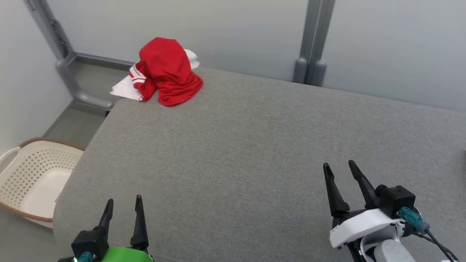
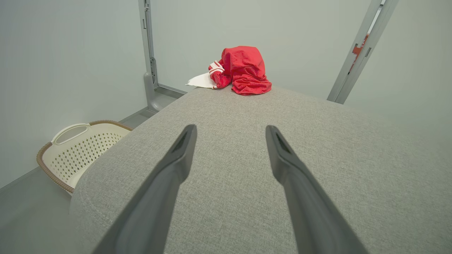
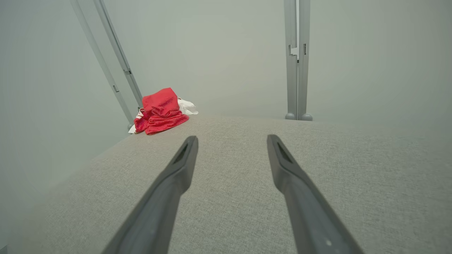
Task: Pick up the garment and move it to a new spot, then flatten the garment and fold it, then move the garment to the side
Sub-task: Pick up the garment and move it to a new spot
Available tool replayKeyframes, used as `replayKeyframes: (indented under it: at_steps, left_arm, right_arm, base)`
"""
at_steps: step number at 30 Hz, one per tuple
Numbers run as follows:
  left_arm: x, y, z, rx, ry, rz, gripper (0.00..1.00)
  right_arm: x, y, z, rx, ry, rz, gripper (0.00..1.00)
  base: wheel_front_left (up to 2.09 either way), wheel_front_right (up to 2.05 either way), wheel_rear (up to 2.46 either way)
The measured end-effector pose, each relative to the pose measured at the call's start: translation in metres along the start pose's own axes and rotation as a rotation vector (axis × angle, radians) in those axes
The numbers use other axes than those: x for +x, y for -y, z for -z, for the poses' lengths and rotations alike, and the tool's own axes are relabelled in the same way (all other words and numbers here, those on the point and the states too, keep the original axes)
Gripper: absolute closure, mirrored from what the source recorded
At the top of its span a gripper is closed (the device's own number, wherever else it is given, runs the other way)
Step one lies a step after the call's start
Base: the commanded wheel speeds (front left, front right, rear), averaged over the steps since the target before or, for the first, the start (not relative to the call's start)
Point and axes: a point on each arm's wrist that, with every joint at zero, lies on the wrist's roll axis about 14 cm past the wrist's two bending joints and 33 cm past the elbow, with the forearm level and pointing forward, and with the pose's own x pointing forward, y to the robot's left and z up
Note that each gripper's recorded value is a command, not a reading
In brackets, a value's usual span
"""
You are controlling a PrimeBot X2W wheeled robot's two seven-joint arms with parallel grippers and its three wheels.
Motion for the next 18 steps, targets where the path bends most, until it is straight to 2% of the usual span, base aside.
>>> replayKeyframes:
  at_steps: [7, 10, 18]
  left_arm:
    - [-0.030, -0.053, -0.015, -0.005, 0.053, -0.180, 0.00]
    - [-0.041, -0.066, -0.019, -0.006, 0.069, -0.234, 0.00]
    - [-0.053, -0.078, -0.019, -0.009, 0.069, -0.294, 0.00]
  right_arm:
    - [0.028, -0.067, 0.012, 0.023, -0.030, -0.208, 0.00]
    - [0.036, -0.090, 0.016, 0.031, -0.040, -0.277, 0.00]
    - [0.044, -0.108, 0.026, 0.050, -0.066, -0.333, 0.00]
  base:
    - [0.00, 0.00, 0.00]
    - [0.00, 0.00, 0.00]
    - [0.00, 0.00, 0.00]
